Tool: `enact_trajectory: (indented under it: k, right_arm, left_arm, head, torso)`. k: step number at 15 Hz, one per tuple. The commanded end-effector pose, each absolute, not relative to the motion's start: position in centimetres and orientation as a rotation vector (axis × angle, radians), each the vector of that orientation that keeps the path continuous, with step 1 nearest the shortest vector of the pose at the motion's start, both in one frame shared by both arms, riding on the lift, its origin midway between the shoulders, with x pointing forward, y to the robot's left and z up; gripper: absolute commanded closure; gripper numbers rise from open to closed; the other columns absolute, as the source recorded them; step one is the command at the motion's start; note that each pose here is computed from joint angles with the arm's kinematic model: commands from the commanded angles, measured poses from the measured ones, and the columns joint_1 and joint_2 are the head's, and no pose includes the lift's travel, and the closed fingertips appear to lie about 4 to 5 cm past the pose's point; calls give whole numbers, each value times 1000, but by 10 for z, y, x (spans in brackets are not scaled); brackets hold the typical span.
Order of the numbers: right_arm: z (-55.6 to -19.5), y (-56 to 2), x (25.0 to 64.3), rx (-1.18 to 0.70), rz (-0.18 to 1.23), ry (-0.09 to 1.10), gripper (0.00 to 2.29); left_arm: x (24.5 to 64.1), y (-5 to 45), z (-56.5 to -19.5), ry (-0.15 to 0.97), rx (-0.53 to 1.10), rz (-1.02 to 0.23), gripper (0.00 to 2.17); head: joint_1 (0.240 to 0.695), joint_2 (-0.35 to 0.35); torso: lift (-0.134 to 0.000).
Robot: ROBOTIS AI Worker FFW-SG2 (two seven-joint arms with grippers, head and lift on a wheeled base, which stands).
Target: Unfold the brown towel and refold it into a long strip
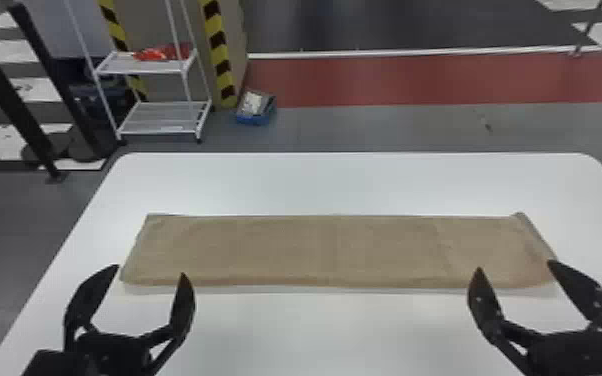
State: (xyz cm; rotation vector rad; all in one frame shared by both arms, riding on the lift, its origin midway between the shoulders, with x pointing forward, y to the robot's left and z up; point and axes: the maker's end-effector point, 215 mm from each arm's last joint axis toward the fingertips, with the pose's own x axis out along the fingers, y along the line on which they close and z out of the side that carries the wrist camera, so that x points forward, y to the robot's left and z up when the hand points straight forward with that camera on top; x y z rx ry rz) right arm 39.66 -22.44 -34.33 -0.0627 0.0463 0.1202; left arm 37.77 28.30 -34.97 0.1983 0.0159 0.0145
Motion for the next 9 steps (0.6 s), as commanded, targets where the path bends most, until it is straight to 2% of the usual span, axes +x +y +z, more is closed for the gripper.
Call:
enact_trajectory:
  k: [1,9]
  right_arm:
    - [-346,-224,396,-56,116,55,80]
    - [-350,-224,396,-54,118,65,83]
  left_arm:
    - [378,281,-350,16,192,15,80]
    - [377,283,-358,39,182,20,87]
  head:
    - [695,86]
    - [695,87]
  torso:
    - [-118]
    - [-118]
